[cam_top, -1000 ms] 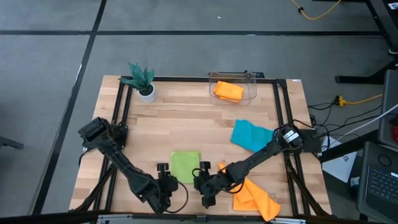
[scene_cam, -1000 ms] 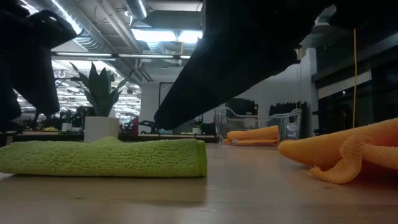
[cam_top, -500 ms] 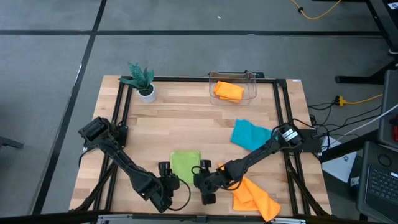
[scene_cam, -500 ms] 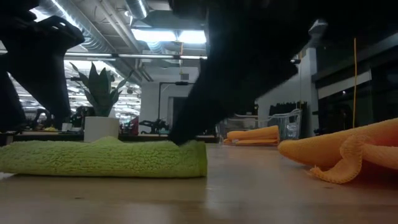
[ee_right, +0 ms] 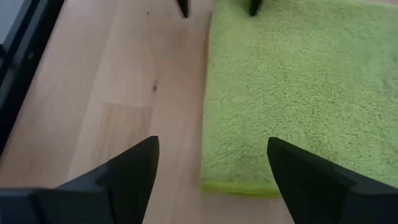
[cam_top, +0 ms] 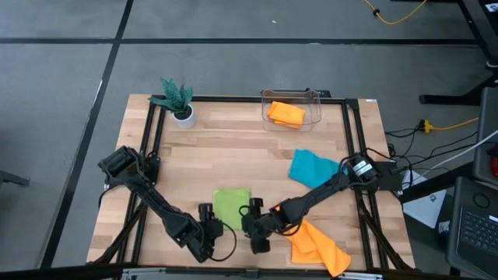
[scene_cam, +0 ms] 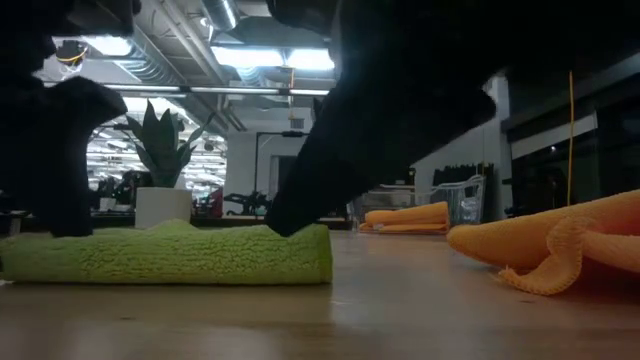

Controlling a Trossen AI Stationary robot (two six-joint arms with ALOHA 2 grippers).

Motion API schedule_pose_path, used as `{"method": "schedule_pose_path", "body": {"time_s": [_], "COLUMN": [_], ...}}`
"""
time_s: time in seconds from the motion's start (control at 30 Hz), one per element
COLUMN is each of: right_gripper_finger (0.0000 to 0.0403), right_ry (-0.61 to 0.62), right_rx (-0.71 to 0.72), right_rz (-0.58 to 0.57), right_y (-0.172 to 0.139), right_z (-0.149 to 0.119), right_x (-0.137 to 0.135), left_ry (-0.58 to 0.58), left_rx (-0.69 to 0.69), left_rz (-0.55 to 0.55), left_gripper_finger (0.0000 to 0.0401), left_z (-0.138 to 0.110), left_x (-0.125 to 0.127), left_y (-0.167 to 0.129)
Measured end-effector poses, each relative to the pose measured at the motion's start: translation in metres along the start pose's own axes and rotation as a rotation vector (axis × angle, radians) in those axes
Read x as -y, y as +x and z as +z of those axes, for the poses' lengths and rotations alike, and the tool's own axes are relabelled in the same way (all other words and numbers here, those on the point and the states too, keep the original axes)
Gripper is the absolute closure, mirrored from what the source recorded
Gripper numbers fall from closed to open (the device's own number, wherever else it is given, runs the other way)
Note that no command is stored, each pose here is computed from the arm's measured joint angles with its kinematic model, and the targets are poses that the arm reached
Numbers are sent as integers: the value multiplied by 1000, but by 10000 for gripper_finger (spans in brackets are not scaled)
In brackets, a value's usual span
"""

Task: Fold microfiber towels
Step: Fold the green microfiber towel

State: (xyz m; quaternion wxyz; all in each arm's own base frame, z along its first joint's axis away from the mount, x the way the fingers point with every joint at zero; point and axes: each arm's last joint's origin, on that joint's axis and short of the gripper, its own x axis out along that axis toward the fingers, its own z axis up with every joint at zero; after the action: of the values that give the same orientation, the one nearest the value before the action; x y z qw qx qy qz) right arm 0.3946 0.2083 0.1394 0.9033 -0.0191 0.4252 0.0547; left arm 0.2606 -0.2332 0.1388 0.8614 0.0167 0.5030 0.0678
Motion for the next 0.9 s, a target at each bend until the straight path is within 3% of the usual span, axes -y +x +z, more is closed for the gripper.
{"method": "schedule_pose_path", "body": {"time_s": [0.3, 0.77, 0.9], "right_gripper_finger": [122, 124, 135], "right_ry": [-3, 39, 40], "right_rx": [-30, -63, -78], "right_rz": [0, -20, -35], "right_y": [17, 18, 17], "right_z": [-11, -14, -16], "right_x": [-1, 0, 1], "left_ry": [19, 42, 41], "left_rx": [26, -73, -76], "left_rz": [28, -20, -21], "left_gripper_finger": [167, 168, 187], "left_z": [-1, -3, -3], "left_x": [-2, -2, -1], "left_y": [0, 17, 17]}}
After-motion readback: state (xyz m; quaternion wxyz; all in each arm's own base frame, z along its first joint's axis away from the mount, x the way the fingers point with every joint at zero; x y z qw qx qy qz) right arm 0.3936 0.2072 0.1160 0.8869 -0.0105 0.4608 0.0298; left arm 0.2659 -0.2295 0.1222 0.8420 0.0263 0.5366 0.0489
